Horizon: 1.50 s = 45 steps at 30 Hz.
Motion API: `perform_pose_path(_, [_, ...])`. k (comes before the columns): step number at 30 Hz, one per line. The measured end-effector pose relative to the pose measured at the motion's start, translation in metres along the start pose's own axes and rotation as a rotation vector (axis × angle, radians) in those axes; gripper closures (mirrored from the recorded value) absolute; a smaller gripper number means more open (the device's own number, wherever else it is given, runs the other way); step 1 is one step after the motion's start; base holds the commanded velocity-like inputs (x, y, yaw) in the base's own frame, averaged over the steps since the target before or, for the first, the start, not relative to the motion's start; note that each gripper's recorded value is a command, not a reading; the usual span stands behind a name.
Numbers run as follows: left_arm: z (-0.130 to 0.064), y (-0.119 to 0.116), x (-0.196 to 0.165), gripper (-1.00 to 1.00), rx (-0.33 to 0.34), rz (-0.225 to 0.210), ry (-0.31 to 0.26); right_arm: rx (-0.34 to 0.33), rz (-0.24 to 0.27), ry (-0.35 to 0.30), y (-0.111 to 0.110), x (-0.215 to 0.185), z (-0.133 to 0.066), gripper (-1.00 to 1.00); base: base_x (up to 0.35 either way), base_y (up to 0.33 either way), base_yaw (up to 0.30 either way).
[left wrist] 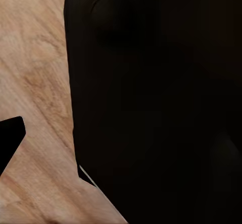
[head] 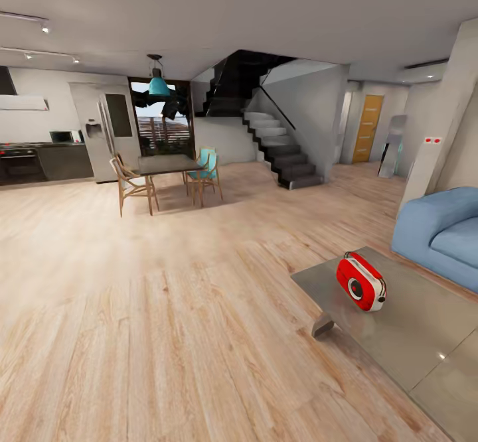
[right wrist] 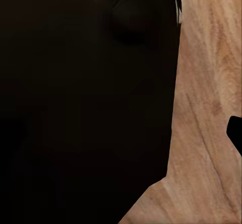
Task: Turn on the radio receiver that's on the table in the living room.
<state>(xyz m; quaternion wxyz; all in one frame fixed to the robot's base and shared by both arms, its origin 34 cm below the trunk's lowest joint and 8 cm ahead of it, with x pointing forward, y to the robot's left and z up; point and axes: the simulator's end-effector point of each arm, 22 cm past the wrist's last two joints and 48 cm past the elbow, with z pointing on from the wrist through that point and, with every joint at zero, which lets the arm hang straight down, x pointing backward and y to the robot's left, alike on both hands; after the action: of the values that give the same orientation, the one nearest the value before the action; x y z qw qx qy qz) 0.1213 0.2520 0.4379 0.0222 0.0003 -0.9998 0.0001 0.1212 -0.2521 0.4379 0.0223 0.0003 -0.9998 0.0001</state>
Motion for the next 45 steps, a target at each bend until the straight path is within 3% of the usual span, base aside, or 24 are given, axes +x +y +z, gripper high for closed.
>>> perform_pose_path(23, [0.0,0.002,-0.017,-1.0,0.0,-0.008,-0.037,0.0,-0.004,-0.013,0.001,-0.004,0.0,-1.0,0.0,0.0,-0.003])
perform_pose_path(45, [0.0,0.001,-0.017,-1.0,0.001,-0.007,-0.037,0.008,0.011,-0.013,0.001,-0.004,0.0,-1.0,0.0,0.0,-0.257])
